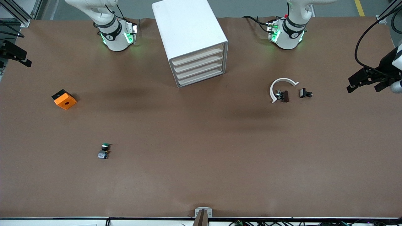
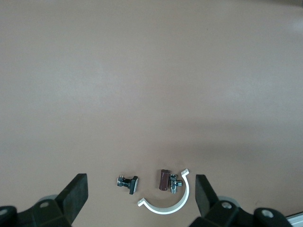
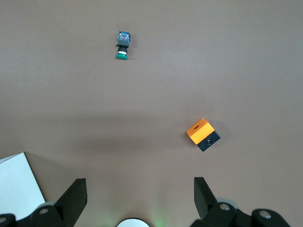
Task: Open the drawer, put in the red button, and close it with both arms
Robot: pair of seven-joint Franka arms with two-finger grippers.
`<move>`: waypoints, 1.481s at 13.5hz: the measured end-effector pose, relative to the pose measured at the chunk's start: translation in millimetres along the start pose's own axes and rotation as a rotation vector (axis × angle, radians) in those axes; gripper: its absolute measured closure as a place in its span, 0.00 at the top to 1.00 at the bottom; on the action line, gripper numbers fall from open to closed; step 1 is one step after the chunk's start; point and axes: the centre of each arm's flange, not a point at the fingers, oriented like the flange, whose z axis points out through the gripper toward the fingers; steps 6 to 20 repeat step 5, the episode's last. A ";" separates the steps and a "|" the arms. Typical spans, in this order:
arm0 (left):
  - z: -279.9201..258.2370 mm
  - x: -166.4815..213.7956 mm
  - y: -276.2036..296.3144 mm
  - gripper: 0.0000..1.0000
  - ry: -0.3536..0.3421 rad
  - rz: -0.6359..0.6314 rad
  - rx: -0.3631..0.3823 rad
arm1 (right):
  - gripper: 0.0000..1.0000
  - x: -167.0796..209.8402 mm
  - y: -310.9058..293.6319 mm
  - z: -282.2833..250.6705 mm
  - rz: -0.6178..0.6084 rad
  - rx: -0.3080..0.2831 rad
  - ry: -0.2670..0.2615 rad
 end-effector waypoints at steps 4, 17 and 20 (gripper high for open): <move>-3.4 0.4 0.0 1.00 0.006 0.000 0.001 | 1.00 -0.1 0.0 -0.3 0.036 0.000 0.001; -3.4 0.4 0.0 1.00 0.006 0.000 0.001 | 1.00 0.0 0.1 -0.3 0.039 0.000 0.001; -3.4 0.4 0.0 1.00 0.006 0.000 0.001 | 1.00 0.0 0.1 -0.3 0.039 0.000 0.001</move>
